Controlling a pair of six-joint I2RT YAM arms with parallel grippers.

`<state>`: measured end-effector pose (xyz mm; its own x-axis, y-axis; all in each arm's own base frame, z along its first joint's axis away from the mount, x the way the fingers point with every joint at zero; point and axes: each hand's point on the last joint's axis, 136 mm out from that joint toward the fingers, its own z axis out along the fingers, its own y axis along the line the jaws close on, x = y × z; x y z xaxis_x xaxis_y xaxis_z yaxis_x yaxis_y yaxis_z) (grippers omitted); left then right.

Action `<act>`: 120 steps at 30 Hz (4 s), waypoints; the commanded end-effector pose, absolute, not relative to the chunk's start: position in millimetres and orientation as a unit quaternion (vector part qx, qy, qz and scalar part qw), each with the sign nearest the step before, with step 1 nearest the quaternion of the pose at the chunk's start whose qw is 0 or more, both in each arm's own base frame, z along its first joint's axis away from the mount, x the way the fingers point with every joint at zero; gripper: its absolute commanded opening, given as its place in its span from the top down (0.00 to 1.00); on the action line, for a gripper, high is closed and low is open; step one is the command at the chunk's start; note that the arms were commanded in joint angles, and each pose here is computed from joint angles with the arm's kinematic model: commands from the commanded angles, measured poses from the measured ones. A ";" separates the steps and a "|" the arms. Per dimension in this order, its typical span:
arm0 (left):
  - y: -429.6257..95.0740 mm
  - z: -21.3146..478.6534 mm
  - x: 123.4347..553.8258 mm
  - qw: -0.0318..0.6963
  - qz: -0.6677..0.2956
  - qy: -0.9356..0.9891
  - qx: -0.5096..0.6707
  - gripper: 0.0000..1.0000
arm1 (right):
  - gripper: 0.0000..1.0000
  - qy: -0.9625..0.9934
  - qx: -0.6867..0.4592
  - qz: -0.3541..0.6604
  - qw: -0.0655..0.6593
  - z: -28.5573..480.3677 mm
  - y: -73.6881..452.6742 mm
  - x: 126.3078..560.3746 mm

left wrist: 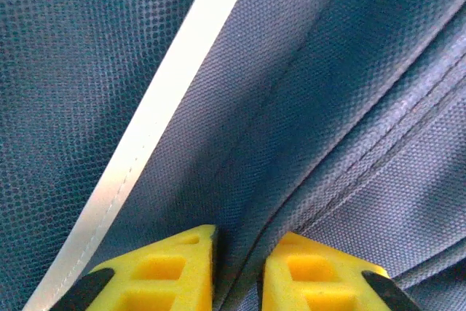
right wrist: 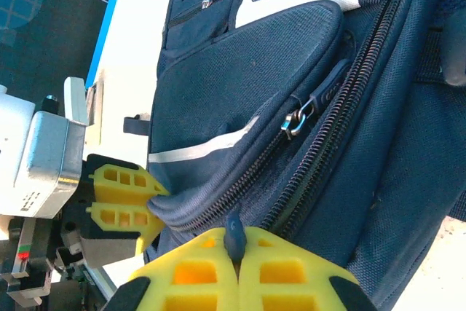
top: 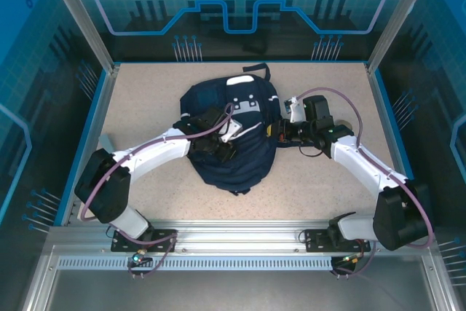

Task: Pack books, pencil case, and school supplies into a backpack

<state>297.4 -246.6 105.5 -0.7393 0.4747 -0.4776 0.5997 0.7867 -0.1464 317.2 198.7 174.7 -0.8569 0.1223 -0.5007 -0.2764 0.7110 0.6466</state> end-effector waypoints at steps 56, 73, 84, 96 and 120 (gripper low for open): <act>-260.9 203.3 314.4 0.376 -0.229 0.858 0.264 0.93 | 0.37 0.892 0.093 0.424 0.125 210.3 246.0 302.3; -255.5 218.3 308.1 0.391 -0.255 0.857 0.221 0.63 | 0.41 0.855 0.062 0.498 0.132 211.8 285.3 317.6; -226.7 189.8 253.6 0.297 -0.327 0.896 0.054 0.48 | 0.56 0.822 0.020 0.546 0.157 238.4 311.9 323.4; -230.5 159.5 246.0 0.263 -0.372 0.890 -0.009 0.47 | 0.60 0.823 0.011 0.548 0.147 236.3 322.6 318.9; -248.8 157.4 278.2 0.287 -0.382 0.878 -0.014 0.55 | 0.61 0.825 0.004 0.548 0.137 240.0 327.8 311.4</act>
<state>268.1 -240.2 137.3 -0.8663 -0.2229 -0.4469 0.1442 0.7451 -0.6511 311.8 314.3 205.9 -0.9699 0.1893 -0.1530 -0.0478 0.4682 0.8823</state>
